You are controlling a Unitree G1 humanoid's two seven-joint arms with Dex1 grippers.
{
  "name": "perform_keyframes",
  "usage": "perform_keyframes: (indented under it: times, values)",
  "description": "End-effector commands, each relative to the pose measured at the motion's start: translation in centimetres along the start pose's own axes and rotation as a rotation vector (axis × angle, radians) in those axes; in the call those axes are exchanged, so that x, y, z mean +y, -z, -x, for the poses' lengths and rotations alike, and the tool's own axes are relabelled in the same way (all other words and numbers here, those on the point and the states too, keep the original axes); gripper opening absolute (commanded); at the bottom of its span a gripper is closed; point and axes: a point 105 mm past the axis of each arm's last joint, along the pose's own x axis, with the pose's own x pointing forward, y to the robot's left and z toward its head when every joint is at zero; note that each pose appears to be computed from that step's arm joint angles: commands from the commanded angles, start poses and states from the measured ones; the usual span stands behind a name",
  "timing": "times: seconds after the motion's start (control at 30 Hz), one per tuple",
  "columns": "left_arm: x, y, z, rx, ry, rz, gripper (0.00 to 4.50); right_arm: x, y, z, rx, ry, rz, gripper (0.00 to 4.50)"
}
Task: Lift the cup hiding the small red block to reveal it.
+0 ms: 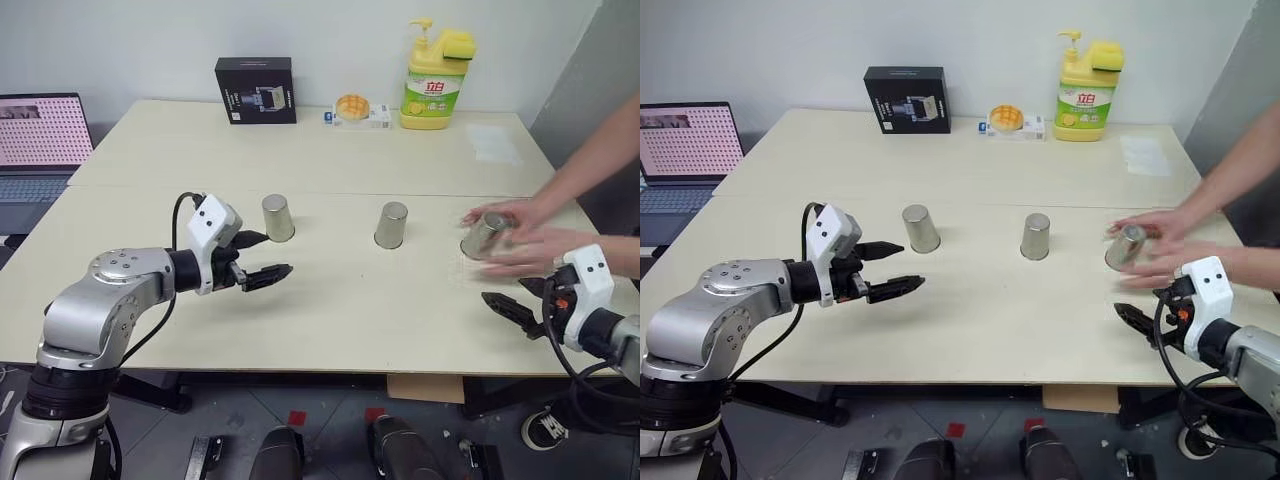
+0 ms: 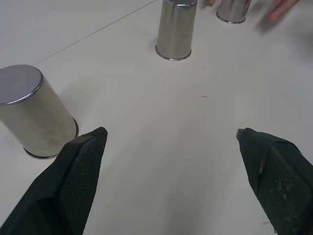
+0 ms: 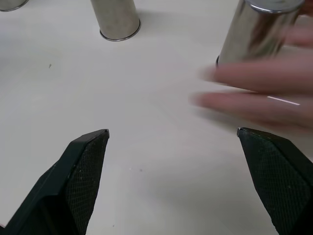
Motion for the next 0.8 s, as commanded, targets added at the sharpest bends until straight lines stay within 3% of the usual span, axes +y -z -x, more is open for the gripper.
perform_keyframes:
  times: [0.03, 0.27, 0.57, 0.8]
  values:
    - [-2.6, -1.6, -1.4, -0.060, 0.119, -0.085, 4.50, -0.5, -0.8, -0.2, -0.052, 0.070, 0.042, 4.45]
    - [-7.4, -2.9, -6.3, -0.152, 0.339, -0.307, 4.50, -3.1, -0.7, -2.8, -0.112, 0.225, 0.120, 4.45]
    - [-8.6, -5.0, -11.6, -0.320, 0.308, -0.295, 4.50, -5.8, -3.0, -7.5, -0.202, 0.252, 0.080, 4.45]
    - [-8.6, -4.7, -12.3, -0.319, 0.298, -0.295, 4.50, -7.4, -3.6, -9.9, -0.198, 0.275, 0.076, 4.45]
